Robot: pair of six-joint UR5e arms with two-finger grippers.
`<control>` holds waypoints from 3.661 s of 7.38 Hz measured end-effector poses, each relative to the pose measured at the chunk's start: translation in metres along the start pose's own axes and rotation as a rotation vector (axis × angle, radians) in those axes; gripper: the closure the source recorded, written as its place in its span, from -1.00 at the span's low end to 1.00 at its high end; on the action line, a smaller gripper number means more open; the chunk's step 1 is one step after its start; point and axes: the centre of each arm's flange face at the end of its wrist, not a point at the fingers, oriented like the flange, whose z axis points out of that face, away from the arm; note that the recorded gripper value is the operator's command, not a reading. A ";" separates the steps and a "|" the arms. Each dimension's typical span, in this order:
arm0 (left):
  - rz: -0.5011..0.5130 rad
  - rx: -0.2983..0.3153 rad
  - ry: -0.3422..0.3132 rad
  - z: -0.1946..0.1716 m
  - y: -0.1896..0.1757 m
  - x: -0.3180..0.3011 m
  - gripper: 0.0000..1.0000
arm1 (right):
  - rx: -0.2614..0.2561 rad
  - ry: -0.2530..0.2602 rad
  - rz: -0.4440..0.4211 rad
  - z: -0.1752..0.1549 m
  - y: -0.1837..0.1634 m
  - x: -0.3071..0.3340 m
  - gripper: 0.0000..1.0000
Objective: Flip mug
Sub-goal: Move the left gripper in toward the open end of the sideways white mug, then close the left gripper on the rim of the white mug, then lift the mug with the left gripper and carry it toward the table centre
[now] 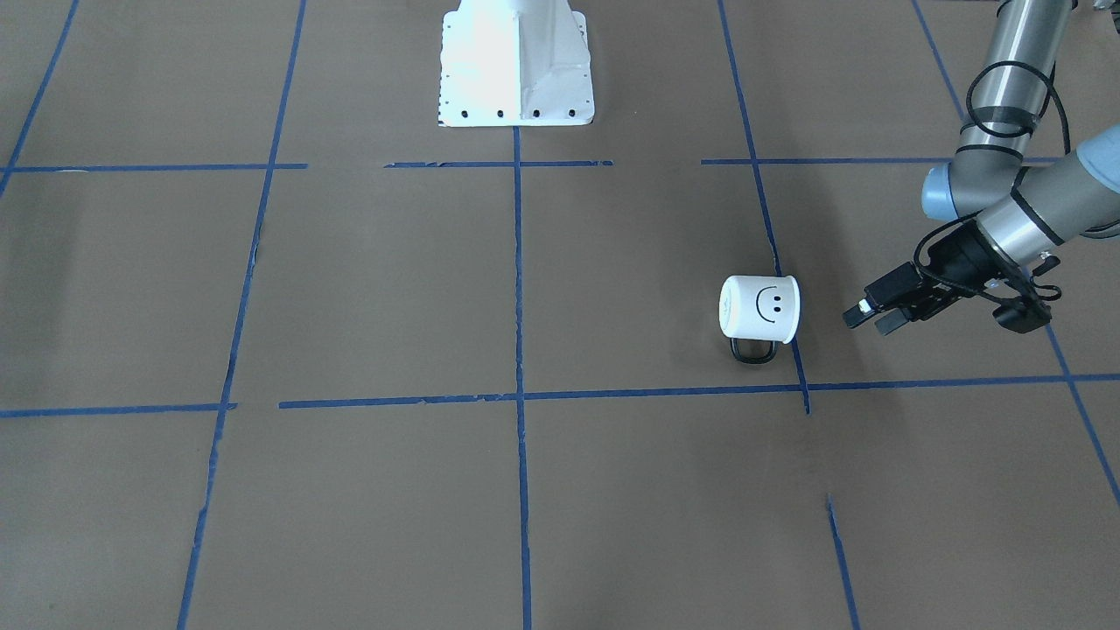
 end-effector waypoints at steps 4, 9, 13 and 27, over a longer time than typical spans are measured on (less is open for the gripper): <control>-0.001 0.028 0.108 0.028 0.037 0.001 -1.00 | 0.000 0.000 0.000 0.000 0.000 0.000 -1.00; 0.010 0.017 0.138 0.059 0.066 0.009 -1.00 | 0.000 0.000 0.000 0.000 0.000 0.000 -1.00; 0.016 0.003 0.148 0.068 0.071 0.017 -0.22 | -0.001 0.000 0.001 0.000 0.000 0.000 -1.00; -0.136 -0.073 0.058 0.077 0.097 0.251 1.00 | 0.000 0.000 0.000 0.000 0.000 0.000 -1.00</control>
